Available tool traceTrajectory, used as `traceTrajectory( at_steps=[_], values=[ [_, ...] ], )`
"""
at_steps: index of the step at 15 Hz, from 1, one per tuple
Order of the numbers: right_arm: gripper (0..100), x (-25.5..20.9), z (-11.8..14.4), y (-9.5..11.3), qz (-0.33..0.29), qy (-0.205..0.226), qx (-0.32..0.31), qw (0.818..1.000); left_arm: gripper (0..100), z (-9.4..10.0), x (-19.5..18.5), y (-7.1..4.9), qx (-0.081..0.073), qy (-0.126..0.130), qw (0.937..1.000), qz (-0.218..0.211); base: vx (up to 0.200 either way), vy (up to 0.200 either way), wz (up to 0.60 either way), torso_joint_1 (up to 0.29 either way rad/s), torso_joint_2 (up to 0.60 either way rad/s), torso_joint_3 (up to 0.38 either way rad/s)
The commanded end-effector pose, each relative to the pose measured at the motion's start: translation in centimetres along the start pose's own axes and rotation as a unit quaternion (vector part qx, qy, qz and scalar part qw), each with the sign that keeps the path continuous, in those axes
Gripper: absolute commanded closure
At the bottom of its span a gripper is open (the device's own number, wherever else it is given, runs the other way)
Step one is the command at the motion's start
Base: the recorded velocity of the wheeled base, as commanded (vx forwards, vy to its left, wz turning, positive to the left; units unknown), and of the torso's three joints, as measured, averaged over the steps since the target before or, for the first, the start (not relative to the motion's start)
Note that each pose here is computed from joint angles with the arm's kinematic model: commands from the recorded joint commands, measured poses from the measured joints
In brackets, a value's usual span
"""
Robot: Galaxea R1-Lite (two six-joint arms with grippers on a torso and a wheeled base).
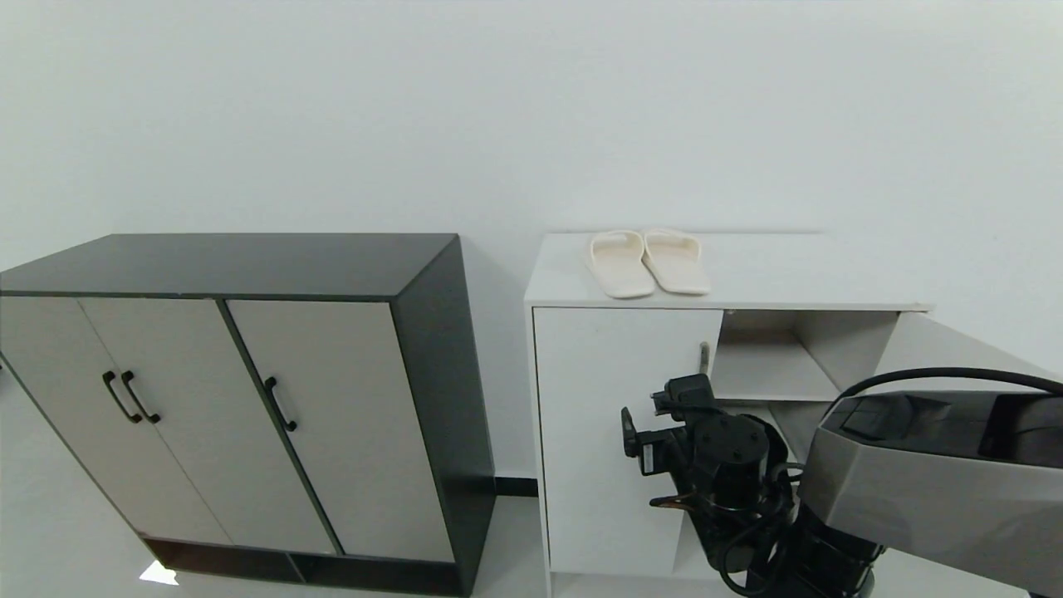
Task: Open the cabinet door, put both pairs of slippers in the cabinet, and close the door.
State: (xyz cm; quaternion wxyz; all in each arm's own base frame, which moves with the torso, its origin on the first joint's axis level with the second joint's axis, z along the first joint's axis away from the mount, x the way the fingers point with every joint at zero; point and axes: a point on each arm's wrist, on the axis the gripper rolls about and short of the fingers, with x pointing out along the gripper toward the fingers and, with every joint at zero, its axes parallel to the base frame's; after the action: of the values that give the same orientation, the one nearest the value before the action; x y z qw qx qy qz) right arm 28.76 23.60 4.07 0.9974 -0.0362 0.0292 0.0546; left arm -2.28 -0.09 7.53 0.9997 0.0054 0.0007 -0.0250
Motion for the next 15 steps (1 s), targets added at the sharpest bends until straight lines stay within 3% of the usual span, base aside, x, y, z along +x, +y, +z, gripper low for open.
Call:
traceTrajectory(
  at_steps=[1, 12, 15],
  values=[
    [0, -0.1, 0.1, 0.0, 0.0, -0.001, 0.0, 1.0, 100, 0.0, 0.0, 0.0, 0.0, 0.001, 1.0, 0.0, 0.0, 0.0, 0.0, 0.227, -0.52, -0.315],
    [0, 0.0, -1.1, 0.0, 0.019, 0.009, -0.014, 1.0, 100, 0.0, 0.0, 0.0, 0.0, 0.001, 1.0, 0.0, 0.0, 0.0, 0.0, 0.244, -0.56, -0.318],
    [0, 0.2, -2.1, 0.1, 0.024, 0.005, -0.032, 0.999, 100, 0.0, 0.0, 0.0, 0.0, 0.001, 1.0, 0.0, 0.0, 0.0, 0.0, 0.034, -0.08, -0.041]
  ],
)
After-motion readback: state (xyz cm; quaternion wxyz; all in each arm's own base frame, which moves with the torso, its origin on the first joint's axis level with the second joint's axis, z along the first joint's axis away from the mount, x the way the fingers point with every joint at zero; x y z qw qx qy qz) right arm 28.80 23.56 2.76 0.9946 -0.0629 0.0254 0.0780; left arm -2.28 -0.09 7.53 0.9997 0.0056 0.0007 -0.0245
